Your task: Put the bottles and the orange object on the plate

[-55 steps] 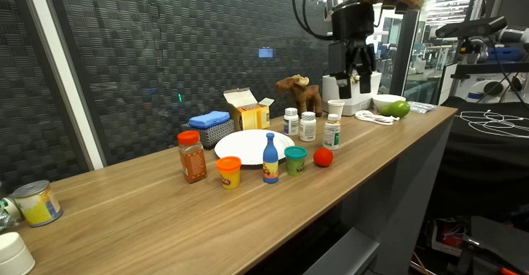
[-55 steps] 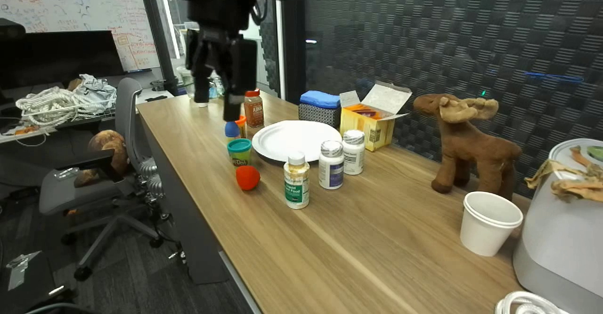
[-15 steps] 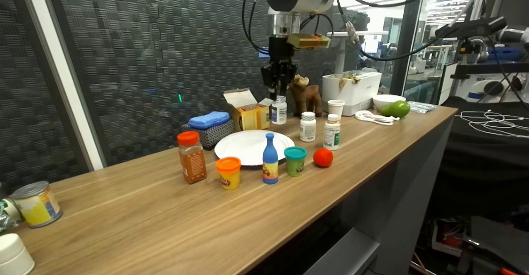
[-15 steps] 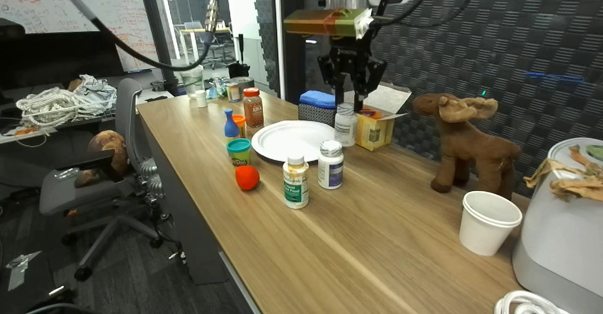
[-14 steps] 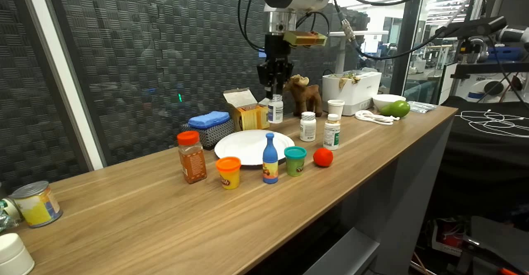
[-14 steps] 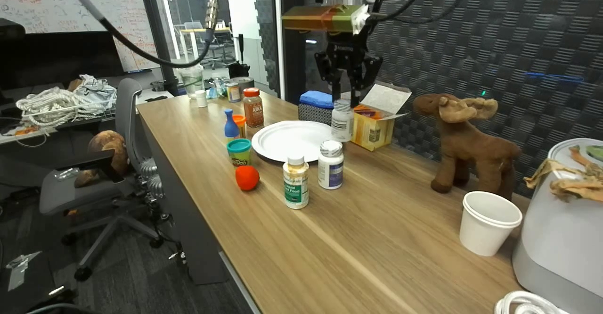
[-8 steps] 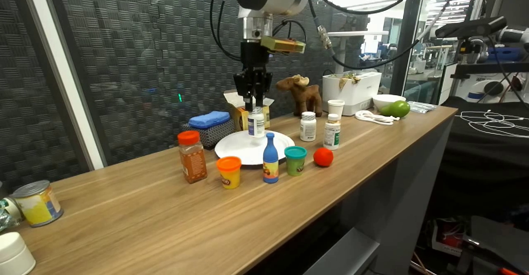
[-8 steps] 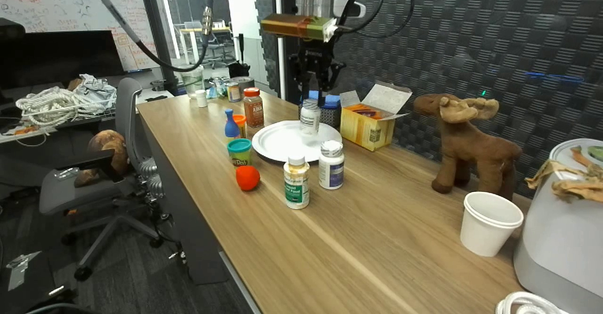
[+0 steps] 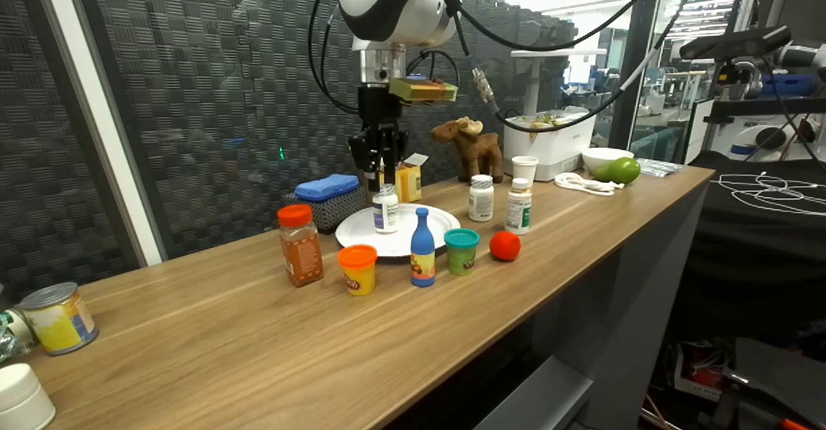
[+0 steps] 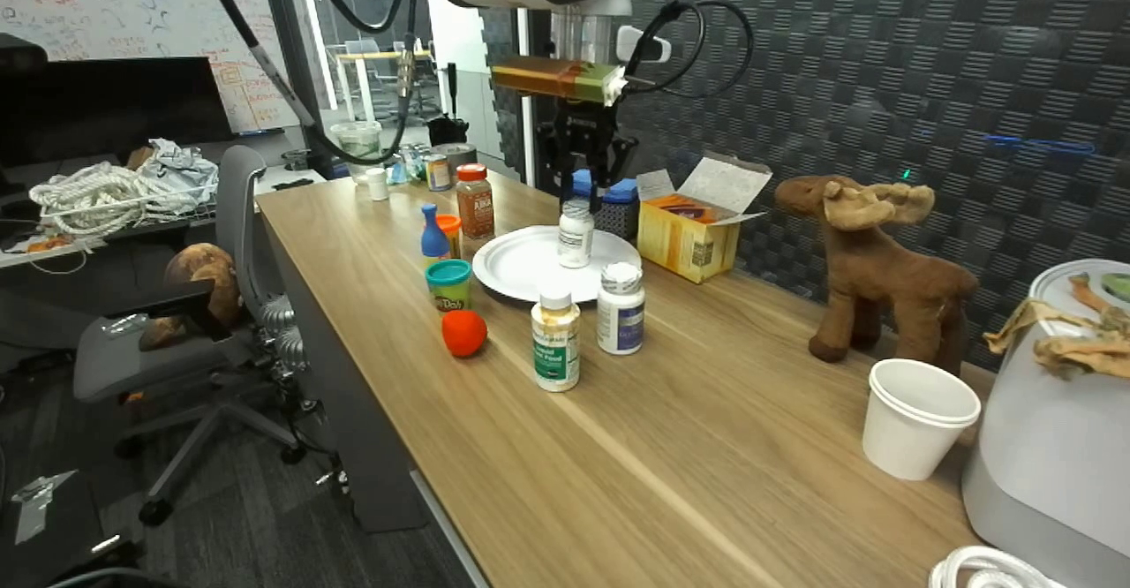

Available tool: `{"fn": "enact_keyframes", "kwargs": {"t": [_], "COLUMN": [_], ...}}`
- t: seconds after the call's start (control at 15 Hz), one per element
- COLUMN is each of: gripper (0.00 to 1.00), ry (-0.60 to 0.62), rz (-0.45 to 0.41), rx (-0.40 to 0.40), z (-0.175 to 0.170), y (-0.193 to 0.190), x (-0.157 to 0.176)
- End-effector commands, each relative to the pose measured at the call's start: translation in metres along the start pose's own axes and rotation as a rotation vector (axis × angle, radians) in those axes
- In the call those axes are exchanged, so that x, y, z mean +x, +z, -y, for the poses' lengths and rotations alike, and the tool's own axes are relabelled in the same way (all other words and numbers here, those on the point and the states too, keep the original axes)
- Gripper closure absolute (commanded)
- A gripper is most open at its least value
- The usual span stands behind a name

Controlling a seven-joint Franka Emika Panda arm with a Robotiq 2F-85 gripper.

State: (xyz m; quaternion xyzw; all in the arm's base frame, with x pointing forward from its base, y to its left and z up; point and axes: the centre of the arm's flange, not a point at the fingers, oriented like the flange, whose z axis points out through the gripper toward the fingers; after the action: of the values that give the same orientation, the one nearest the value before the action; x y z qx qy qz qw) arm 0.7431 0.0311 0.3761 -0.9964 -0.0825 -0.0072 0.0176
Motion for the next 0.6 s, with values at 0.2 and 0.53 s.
{"fn": "enact_keyframes", "kwargs": {"t": [0.2,0.53], "gripper": [0.81,0.81], "ry": [-0.017,-0.028], "rz": [-0.046,-0.032], "rx": [-0.065,-0.055], "z": [-0.008,-0.010], "y": [-0.023,-0.010], "x": [0.019,0.019]}}
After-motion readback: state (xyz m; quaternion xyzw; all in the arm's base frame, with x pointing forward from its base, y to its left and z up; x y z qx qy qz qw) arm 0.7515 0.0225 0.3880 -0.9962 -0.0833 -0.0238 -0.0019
